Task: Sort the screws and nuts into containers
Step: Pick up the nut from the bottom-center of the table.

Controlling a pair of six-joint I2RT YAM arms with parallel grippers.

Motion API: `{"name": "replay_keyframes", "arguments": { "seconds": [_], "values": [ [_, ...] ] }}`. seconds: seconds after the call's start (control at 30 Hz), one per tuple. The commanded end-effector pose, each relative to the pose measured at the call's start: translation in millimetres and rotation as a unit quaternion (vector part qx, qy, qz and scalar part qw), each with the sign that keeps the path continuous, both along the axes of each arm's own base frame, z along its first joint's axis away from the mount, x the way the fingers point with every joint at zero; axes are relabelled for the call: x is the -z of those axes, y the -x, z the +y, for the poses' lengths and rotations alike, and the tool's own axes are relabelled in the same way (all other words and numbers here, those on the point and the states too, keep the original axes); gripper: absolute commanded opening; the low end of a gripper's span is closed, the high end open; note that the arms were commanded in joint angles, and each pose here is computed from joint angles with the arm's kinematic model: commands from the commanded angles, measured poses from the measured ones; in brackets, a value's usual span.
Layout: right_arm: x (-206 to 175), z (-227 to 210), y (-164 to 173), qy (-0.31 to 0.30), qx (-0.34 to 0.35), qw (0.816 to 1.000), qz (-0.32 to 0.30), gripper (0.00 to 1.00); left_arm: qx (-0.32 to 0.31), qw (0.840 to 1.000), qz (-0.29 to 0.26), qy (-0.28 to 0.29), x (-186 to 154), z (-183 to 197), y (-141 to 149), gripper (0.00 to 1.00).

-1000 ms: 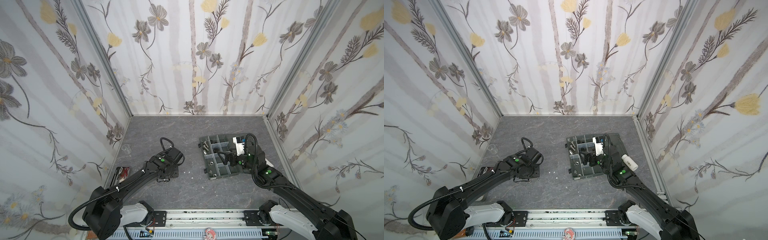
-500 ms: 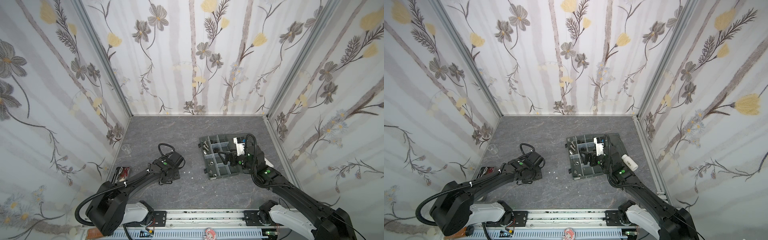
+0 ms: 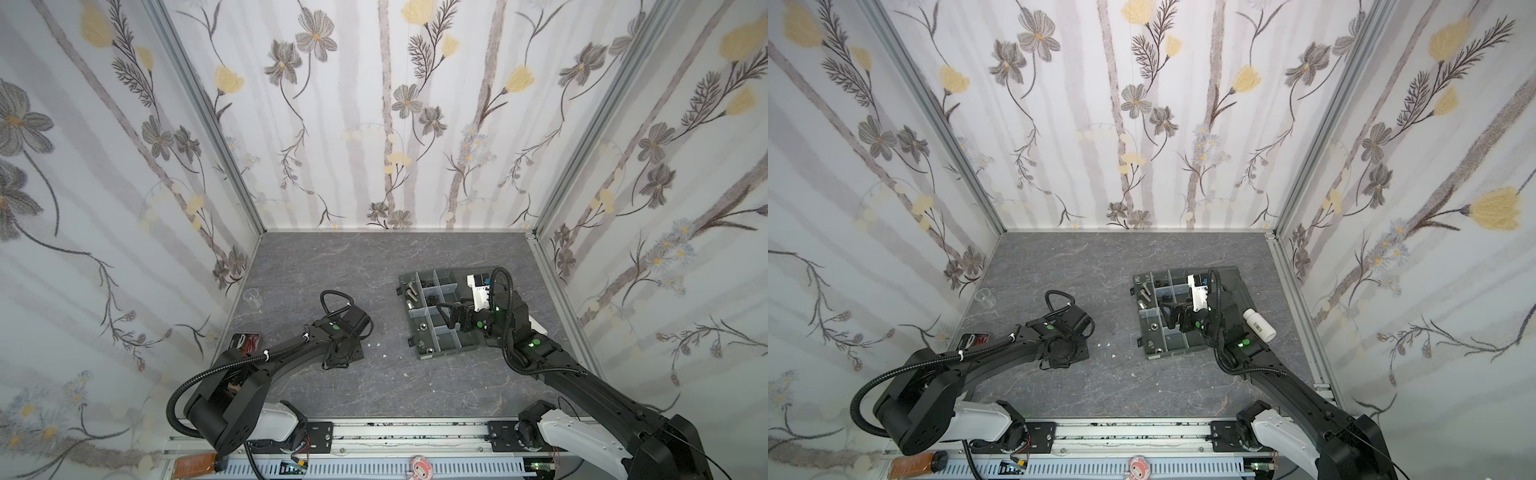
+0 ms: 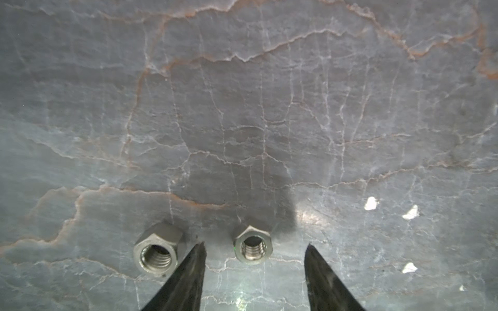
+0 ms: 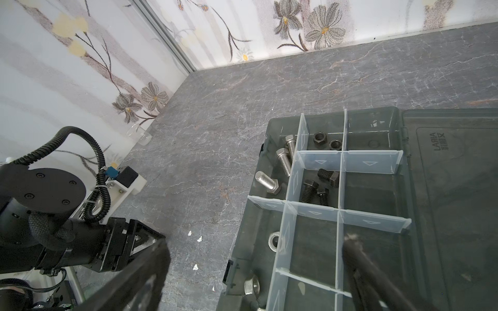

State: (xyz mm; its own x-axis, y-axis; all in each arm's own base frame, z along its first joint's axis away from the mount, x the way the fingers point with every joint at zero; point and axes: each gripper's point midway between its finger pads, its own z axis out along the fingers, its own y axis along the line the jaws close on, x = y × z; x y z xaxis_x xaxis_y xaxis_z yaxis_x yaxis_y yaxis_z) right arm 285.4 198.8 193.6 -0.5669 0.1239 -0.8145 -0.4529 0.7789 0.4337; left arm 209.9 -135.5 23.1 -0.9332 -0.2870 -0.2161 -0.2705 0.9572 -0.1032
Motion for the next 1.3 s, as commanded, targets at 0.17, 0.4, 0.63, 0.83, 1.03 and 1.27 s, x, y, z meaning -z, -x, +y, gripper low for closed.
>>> {"name": "replay_keyframes", "arguments": {
  "seconds": [0.17,0.4,0.63,0.83,1.03,1.27],
  "values": [
    [-4.6,1.4,-2.1,-0.010,0.000,1.000,-0.009,1.00,-0.005,1.000,-0.001,0.002,4.7,-2.8,-3.3,0.50],
    [-3.4,1.1,-2.2,-0.009,0.000,1.000,-0.008,1.00,0.000,1.000,0.003,-0.007,8.2,-1.5,-3.4,0.44],
    [-2.8,0.7,-2.1,-0.008,0.001,1.000,-0.008,1.00,0.005,1.000,0.003,-0.011,8.2,-2.9,-6.8,0.39],
    [-3.6,0.7,-2.3,-0.009,0.001,1.000,-0.009,1.00,0.014,1.000,0.001,-0.023,5.2,-2.7,-11.5,0.34],
    [-1.9,0.5,-2.7,-0.008,0.001,1.000,-0.006,1.00,0.019,1.000,0.009,-0.019,9.3,-6.1,-10.9,0.30],
    [-0.9,0.8,-2.3,-0.007,0.001,1.000,-0.005,1.00,0.030,0.999,0.021,-0.026,14.7,-5.0,-7.4,0.32]
  ]
}}
